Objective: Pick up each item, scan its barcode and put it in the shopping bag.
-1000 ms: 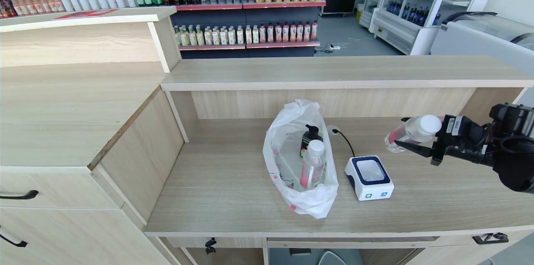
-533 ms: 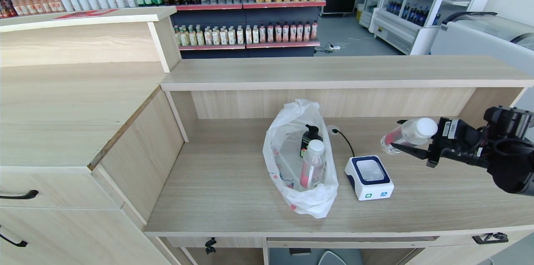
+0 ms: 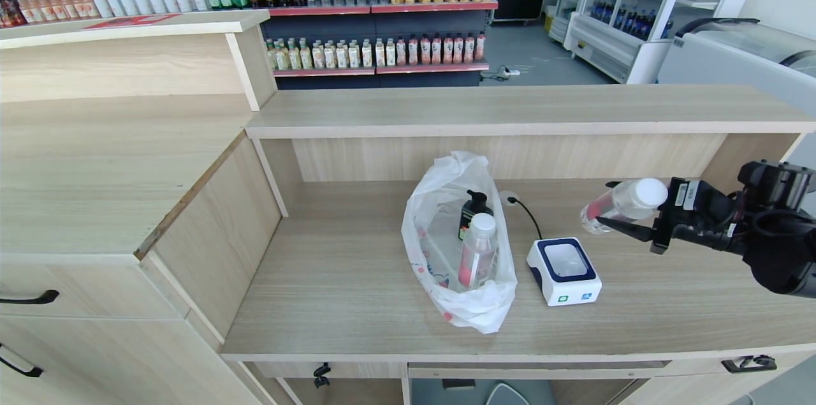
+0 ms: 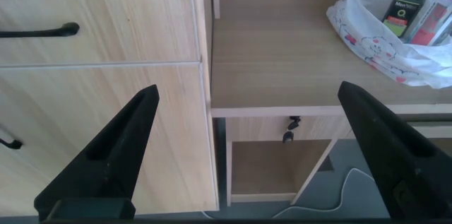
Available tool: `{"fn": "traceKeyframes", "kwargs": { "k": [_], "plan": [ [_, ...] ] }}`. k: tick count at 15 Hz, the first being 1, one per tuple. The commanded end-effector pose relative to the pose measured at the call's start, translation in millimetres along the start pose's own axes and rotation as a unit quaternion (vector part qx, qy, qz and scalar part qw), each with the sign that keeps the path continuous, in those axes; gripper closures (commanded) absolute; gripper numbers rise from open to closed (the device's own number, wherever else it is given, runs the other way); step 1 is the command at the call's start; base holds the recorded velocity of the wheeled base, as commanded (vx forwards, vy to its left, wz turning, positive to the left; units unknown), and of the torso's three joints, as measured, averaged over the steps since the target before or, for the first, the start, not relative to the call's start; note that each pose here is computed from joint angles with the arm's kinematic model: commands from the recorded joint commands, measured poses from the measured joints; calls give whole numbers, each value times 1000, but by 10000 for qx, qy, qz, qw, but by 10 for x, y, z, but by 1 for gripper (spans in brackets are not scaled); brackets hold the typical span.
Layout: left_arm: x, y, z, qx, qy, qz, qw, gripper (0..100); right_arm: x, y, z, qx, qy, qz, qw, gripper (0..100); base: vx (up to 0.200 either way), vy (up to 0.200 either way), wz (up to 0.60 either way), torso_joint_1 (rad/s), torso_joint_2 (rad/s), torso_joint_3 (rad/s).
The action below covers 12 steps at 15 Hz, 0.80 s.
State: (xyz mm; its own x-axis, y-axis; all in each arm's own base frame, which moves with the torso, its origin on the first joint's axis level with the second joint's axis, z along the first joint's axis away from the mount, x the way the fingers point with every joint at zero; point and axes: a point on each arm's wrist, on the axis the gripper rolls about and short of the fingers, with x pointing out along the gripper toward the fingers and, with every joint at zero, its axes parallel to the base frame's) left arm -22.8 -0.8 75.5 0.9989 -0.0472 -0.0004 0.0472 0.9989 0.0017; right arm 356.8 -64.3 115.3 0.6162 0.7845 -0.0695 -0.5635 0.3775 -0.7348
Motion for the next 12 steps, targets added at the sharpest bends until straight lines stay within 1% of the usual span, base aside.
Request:
{"fn": "traceKeyframes", "kwargs": {
  "k": [1,8,12],
  "plan": [
    [1,0,0,-1,6,-2,10000,0,-7,-29,23,-25,-13,-26,10000,100,0,0,0,0,0,0],
    [1,0,0,-1,6,-2,10000,0,-20,-37,62,-38,-12,-39,10000,100,0,0,0,0,0,0],
    [1,0,0,-1,6,-2,10000,0,-50,-69,145,-24,-17,-72,10000,100,0,0,0,0,0,0]
  ]
}}
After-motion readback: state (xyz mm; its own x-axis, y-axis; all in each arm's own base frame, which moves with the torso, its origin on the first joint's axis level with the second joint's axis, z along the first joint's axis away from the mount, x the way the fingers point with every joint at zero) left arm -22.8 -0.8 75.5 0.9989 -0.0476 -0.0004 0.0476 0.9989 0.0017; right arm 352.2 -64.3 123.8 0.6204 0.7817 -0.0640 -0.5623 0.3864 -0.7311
